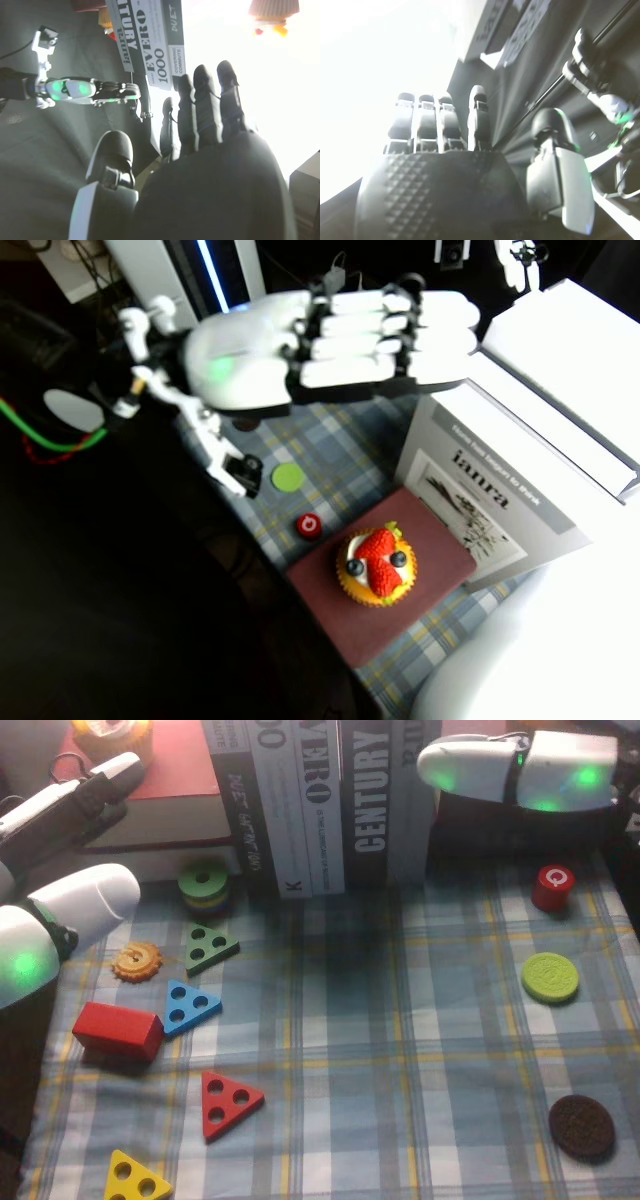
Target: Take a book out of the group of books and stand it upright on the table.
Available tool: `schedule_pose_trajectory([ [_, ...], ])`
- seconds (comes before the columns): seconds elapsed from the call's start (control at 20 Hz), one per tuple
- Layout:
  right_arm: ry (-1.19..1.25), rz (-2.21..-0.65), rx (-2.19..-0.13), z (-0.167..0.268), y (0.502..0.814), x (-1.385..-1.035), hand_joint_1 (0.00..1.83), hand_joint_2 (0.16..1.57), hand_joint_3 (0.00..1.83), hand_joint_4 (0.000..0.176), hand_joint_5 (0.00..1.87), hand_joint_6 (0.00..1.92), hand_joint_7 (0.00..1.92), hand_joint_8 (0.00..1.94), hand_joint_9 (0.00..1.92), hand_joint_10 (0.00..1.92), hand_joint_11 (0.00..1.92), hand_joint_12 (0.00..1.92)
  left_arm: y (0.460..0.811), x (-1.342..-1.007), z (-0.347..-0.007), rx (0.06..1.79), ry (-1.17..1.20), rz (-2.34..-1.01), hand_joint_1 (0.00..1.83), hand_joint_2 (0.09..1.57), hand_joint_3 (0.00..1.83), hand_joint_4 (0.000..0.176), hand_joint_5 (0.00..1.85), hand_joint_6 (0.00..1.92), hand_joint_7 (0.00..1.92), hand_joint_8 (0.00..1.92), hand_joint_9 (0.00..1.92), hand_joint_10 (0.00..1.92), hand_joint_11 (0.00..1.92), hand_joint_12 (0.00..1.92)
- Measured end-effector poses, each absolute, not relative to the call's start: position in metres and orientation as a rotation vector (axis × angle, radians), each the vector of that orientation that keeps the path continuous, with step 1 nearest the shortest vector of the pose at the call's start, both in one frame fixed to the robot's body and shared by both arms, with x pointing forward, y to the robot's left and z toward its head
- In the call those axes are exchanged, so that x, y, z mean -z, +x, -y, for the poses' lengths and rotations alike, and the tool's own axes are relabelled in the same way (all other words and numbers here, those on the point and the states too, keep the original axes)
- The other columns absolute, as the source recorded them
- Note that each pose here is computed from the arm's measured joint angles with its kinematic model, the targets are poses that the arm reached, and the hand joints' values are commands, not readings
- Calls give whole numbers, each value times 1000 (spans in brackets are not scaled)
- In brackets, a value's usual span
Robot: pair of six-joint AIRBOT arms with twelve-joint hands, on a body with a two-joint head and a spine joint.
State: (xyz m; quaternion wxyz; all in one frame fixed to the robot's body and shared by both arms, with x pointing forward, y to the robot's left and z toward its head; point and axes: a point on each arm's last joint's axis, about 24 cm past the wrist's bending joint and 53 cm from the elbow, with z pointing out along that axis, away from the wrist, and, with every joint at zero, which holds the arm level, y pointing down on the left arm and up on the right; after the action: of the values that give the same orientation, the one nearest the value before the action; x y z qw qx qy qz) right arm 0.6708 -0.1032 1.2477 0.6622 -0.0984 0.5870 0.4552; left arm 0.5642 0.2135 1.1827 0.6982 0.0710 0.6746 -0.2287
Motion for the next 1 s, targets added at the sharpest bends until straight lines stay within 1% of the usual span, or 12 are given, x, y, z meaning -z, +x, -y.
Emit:
schedule_pose_trajectory([
  [0.05, -231, -1334, -1021, 101, 673, -1247, 0, 1133, 0, 176, 160, 0, 0, 0, 0, 0, 0, 0, 564, -1181, -213, 510, 159, -1509, 147, 1385, 0, 160, 121, 1, 314, 6, 302, 5, 0, 430],
  [0.1, -241, -1343, -1012, 99, 675, -1246, 0, 1133, 0, 176, 152, 0, 0, 0, 0, 0, 0, 0, 564, -1180, -213, 511, 158, -1514, 143, 1385, 0, 151, 131, 2, 324, 5, 301, 2, 0, 454],
  [0.2, -271, -1373, -993, 91, 679, -1241, 0, 1134, 0, 176, 165, 6, 0, 0, 0, 0, 0, 0, 565, -1175, -212, 528, 143, -1530, 174, 1375, 0, 163, 148, 3, 332, 2, 313, 3, 0, 513],
  [0.3, -307, -1391, -960, 85, 681, -1237, 0, 1146, 2, 176, 167, 5, 0, 0, 0, 0, 0, 0, 564, -1172, -211, 530, 146, -1541, 165, 1372, 0, 174, 147, 1, 307, 1, 296, 2, 0, 487],
  [0.4, -320, -1395, -947, 84, 682, -1238, 0, 1153, 5, 176, 161, 2, 0, 0, 0, 0, 0, 0, 565, -1172, -212, 531, 142, -1540, 149, 1367, 0, 176, 143, 1, 304, 1, 290, 3, 0, 449],
  [0.5, -332, -1407, -932, 84, 683, -1235, 0, 1153, 4, 176, 177, 8, 0, 0, 0, 0, 0, 0, 565, -1170, -211, 537, 135, -1543, 153, 1364, 0, 176, 148, 2, 319, 4, 283, 0, 0, 466],
  [0.6, -353, -1420, -916, 84, 683, -1231, 0, 1163, 7, 176, 191, 11, 0, 0, 0, 0, 0, 0, 563, -1167, -211, 541, 136, -1552, 135, 1364, 0, 176, 152, 0, 317, 0, 289, 0, 0, 571],
  [0.7, -367, -1419, -908, 85, 680, -1233, 0, 1163, 6, 176, 188, 8, 0, 0, 0, 0, 0, 0, 563, -1164, -212, 539, 132, -1564, 101, 1371, 2, 176, 144, 1, 310, 0, 275, 2, 0, 529],
  [0.8, -384, -1421, -904, 86, 675, -1233, 0, 1168, 6, 176, 216, 16, 0, 0, 0, 0, 0, 0, 563, -1164, -213, 547, 120, -1566, 109, 1368, 0, 176, 148, 2, 322, 2, 286, 4, 0, 540],
  [0.9, -407, -1421, -913, 81, 666, -1234, 0, 1148, 0, 176, 213, 12, 0, 0, 0, 0, 0, 0, 562, -1164, -213, 549, 119, -1564, 107, 1374, 1, 176, 159, 2, 309, 0, 272, 0, 0, 523],
  [1.0, -430, -1417, -930, 75, 656, -1234, 0, 1143, 0, 176, 215, 11, 0, 0, 0, 0, 0, 0, 561, -1163, -215, 547, 115, -1568, 116, 1380, 0, 176, 164, 1, 312, 3, 265, 1, 0, 465],
])
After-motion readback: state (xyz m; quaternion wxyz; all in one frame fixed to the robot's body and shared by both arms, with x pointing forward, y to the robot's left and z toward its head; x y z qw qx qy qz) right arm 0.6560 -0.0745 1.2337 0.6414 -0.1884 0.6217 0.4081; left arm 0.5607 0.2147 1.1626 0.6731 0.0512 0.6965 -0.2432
